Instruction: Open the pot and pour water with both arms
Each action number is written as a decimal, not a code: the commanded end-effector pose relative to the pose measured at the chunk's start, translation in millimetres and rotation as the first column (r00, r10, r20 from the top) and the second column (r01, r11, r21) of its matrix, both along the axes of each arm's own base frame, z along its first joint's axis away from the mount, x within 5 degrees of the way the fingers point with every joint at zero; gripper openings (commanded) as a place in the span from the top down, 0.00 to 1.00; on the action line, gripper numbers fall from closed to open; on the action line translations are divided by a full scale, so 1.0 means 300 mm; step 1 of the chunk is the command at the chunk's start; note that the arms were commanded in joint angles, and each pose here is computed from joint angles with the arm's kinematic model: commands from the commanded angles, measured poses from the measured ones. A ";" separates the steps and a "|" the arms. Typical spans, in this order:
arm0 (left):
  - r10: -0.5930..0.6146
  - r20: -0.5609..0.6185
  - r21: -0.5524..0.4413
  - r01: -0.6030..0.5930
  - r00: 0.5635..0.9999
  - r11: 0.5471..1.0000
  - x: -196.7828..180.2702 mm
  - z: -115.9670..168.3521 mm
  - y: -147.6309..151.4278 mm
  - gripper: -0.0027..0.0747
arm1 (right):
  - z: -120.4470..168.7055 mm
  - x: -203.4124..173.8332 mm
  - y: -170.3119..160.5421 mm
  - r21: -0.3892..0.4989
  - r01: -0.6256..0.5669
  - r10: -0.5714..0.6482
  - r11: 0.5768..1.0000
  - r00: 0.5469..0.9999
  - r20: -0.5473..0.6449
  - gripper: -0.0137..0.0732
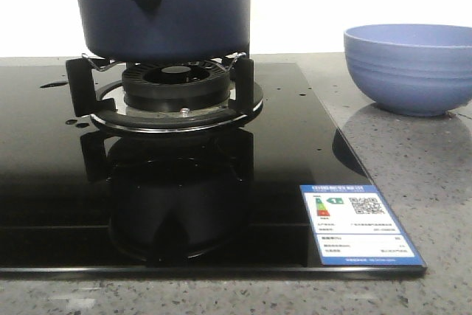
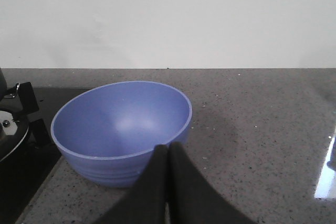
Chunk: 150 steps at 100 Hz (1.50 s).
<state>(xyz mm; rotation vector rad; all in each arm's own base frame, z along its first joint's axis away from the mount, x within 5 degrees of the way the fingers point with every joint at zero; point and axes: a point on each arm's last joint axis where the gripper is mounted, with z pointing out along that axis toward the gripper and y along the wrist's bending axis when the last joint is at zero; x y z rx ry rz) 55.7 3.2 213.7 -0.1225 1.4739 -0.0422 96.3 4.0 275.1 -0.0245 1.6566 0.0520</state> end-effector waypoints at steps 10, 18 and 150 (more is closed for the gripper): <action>0.006 0.069 -0.005 -0.005 0.998 1.000 -0.005 -0.012 0.001 0.99 | 0.036 0.001 -0.011 0.002 0.037 -0.037 0.999 0.999 0.039 0.92; 0.006 0.069 -0.005 -0.005 0.998 1.000 -0.005 -0.012 0.001 0.99 | 0.036 0.001 -0.011 0.002 0.037 -0.037 0.999 0.999 0.039 0.92; 0.006 0.069 -0.005 -0.005 0.998 1.000 -0.005 -0.012 0.001 0.99 | -0.271 -0.136 -0.035 0.006 0.158 -0.158 0.987 0.985 0.063 0.92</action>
